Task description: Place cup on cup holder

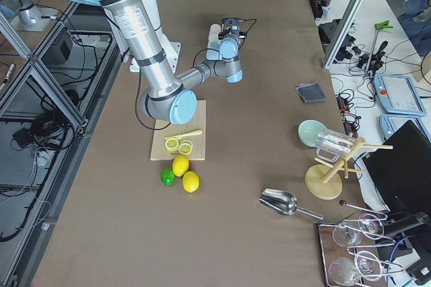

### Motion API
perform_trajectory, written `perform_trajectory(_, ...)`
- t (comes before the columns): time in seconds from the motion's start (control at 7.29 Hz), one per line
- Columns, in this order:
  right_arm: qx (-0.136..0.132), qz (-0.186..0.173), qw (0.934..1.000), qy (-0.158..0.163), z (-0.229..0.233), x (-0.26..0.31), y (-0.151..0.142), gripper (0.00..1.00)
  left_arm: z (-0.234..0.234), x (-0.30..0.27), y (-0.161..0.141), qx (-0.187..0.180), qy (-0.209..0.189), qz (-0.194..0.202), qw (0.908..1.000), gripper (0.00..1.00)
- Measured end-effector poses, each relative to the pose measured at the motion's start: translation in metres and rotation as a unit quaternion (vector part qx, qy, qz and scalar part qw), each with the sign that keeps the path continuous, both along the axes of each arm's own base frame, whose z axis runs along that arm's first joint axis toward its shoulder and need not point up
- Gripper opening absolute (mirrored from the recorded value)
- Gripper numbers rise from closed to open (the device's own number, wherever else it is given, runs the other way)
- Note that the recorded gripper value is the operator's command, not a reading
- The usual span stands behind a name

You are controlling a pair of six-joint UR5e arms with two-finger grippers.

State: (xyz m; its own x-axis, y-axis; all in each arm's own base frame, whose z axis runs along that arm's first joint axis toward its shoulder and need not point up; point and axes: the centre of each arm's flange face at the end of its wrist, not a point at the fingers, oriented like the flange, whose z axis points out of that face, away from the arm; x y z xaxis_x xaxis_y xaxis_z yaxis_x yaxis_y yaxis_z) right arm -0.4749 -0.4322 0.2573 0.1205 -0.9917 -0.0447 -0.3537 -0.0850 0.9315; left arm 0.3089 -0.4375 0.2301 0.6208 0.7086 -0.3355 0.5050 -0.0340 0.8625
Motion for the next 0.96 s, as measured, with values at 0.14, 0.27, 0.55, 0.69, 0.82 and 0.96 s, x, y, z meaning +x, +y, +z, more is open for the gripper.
perform_trajectory(0.14,0.0,-0.002,1.0,0.001,0.001,-0.002,0.002,0.0,0.022,-0.027,-0.037,-0.033,-0.009,0.017,0.9993,0.98)
perform_trajectory(0.27,0.0,-0.004,1.0,0.001,0.001,-0.004,0.003,0.0,0.054,-0.055,-0.073,-0.07,-0.026,0.028,0.9968,0.98)
perform_trajectory(0.55,-0.003,-0.005,1.0,0.001,0.001,-0.003,0.004,0.48,0.125,-0.099,-0.127,-0.144,-0.067,0.06,0.9855,0.98)
perform_trajectory(0.69,-0.004,-0.006,1.0,0.0,0.002,-0.002,0.005,0.78,0.151,-0.115,-0.142,-0.177,-0.087,0.079,0.9771,0.98)
perform_trajectory(0.82,-0.003,-0.007,1.0,0.0,0.002,-0.001,0.005,0.99,0.168,-0.136,-0.155,-0.217,-0.107,0.097,0.9654,0.98)
perform_trajectory(0.96,-0.002,-0.007,1.0,-0.001,0.002,0.001,0.006,0.99,0.177,-0.156,-0.163,-0.256,-0.119,0.111,0.9528,0.98)
